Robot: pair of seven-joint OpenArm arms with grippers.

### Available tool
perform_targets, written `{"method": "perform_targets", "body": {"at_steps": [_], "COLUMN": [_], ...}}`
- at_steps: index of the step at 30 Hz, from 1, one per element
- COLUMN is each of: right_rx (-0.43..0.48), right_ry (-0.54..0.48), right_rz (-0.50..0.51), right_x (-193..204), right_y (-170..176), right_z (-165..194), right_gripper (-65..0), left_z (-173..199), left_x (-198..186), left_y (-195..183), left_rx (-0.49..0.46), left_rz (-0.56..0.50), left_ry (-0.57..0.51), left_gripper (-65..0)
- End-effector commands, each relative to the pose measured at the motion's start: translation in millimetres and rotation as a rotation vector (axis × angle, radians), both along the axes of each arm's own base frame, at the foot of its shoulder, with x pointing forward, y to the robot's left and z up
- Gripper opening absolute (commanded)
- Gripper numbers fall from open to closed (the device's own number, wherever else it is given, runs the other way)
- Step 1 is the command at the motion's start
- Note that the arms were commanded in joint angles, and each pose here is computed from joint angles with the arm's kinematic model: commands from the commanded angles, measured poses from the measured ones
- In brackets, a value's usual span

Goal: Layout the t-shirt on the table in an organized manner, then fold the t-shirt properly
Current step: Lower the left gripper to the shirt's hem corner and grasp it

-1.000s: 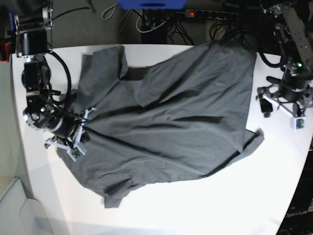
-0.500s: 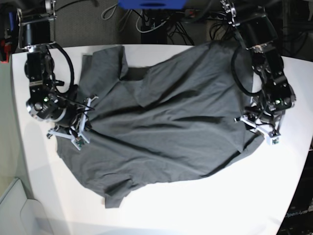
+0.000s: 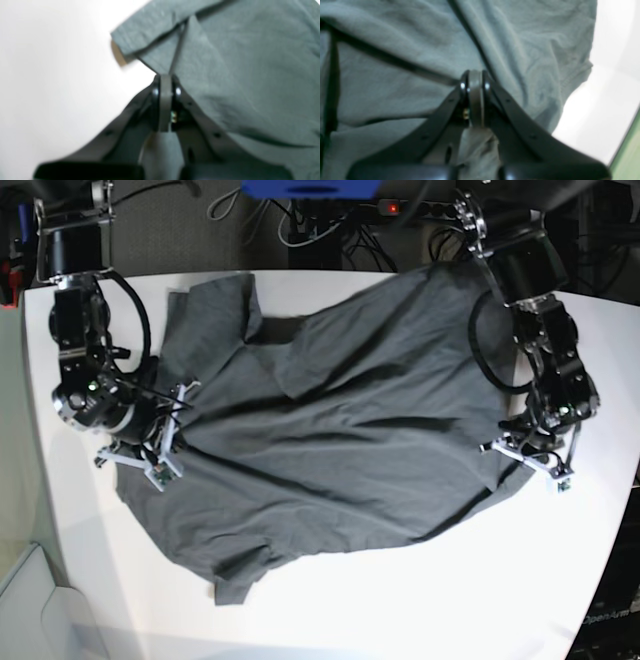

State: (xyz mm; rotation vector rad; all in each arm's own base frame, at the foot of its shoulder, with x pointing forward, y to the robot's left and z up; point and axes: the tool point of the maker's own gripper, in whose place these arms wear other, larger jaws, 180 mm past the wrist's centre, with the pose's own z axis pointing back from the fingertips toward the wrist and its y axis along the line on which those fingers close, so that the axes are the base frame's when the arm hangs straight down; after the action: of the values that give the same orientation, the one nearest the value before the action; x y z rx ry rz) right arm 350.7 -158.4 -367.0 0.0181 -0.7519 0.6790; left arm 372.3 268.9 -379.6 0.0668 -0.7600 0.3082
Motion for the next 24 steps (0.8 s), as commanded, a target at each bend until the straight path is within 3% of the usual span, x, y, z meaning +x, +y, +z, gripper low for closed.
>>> {"method": "perform_targets", "body": {"at_steps": [1, 5, 9, 13, 16, 19, 24], "right_rx": [0.007, 0.008, 0.009, 0.009, 0.009, 0.009, -0.003], "right_ry": [-0.052, -0.028, -0.010, -0.010, -0.010, -0.010, -0.010], "right_rz": [0.001, -0.008, -0.015, -0.015, -0.015, -0.015, -0.016], "right_x": [11.0, 9.5, 7.7, 7.7, 7.7, 7.7, 7.7], "right_y": [-2.2, -5.2, -7.4, -7.4, -7.4, -7.4, -12.4], "right_z": [15.6, 7.8, 1.3, 1.3, 1.3, 1.3, 1.9], "right_gripper": [-65.0, -65.0, -65.0, -65.0, -65.0, -65.0, -65.0], "left_z": [16.6, 21.0, 24.9, 27.3, 23.7, 18.2, 3.3], "left_x": [8.4, 5.5, 5.2, 8.7, 12.9, 19.4, 22.0], "left_y": [14.3, 28.0, 37.9, 39.5, 39.8, 39.8, 36.4], "left_rx": [0.057, 0.153, 0.189, 0.150, 0.125, 0.133, 0.122], "left_rz": [0.032, 0.052, 0.059, 0.052, 0.058, 0.058, 0.057], "left_ry": [-0.041, -0.027, -0.025, -0.048, -0.071, -0.122, -0.144], "left_gripper": [-64.5, -60.2, -41.5, -21.0, -10.8, -7.2, -7.3]}}
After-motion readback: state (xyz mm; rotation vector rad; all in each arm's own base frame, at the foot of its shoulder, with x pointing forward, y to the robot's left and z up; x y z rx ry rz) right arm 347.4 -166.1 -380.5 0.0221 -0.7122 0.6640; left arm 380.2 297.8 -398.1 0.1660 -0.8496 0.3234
